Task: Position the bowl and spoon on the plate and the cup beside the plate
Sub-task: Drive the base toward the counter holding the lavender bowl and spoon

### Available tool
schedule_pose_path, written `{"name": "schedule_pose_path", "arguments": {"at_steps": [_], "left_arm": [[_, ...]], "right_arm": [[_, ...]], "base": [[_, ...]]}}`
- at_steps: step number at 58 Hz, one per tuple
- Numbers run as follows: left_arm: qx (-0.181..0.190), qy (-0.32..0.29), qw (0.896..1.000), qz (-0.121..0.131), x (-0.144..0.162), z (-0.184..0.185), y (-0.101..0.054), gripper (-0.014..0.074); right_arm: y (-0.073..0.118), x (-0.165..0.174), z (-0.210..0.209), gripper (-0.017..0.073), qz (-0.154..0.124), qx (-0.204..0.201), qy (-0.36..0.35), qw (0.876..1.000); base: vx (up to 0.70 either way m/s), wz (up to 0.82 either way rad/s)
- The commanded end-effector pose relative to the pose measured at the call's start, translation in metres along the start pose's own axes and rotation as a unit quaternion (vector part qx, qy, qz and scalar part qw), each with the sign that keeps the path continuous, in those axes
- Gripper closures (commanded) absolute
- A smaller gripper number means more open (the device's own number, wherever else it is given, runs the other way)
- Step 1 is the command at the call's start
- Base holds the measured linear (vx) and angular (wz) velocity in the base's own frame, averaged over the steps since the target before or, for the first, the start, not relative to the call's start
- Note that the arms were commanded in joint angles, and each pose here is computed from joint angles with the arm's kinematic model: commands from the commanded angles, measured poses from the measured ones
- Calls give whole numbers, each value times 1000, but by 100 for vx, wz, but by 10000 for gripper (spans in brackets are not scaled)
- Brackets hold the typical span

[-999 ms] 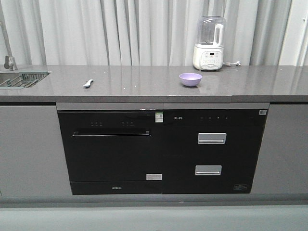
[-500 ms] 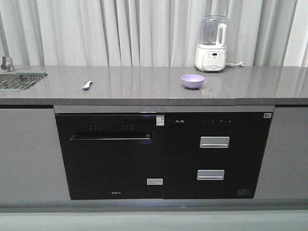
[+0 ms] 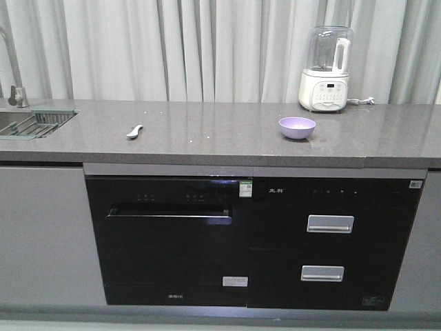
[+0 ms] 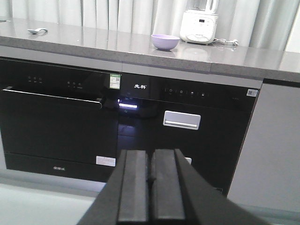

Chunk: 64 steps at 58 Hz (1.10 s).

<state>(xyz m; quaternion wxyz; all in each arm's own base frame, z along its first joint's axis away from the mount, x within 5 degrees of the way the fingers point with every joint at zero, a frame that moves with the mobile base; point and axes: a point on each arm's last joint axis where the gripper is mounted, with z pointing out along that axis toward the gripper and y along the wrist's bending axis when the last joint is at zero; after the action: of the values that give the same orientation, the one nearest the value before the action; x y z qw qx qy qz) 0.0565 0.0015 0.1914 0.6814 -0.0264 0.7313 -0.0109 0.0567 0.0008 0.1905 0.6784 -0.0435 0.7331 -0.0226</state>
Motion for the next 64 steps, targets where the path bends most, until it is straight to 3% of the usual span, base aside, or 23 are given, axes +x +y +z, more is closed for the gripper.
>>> {"name": "schedule_pose_path", "arguments": {"at_steps": [1,64], "left_arm": [[4,-24,1000,-5,0,2,-1,599],[4,-24,1000,-5,0,2,-1,599]], "right_arm": [[0,-2,0,568,-6,2,-37,999],[0,-2,0,568,-6,2,-37,999]], "base": [[32,-5],[39,-4]]}}
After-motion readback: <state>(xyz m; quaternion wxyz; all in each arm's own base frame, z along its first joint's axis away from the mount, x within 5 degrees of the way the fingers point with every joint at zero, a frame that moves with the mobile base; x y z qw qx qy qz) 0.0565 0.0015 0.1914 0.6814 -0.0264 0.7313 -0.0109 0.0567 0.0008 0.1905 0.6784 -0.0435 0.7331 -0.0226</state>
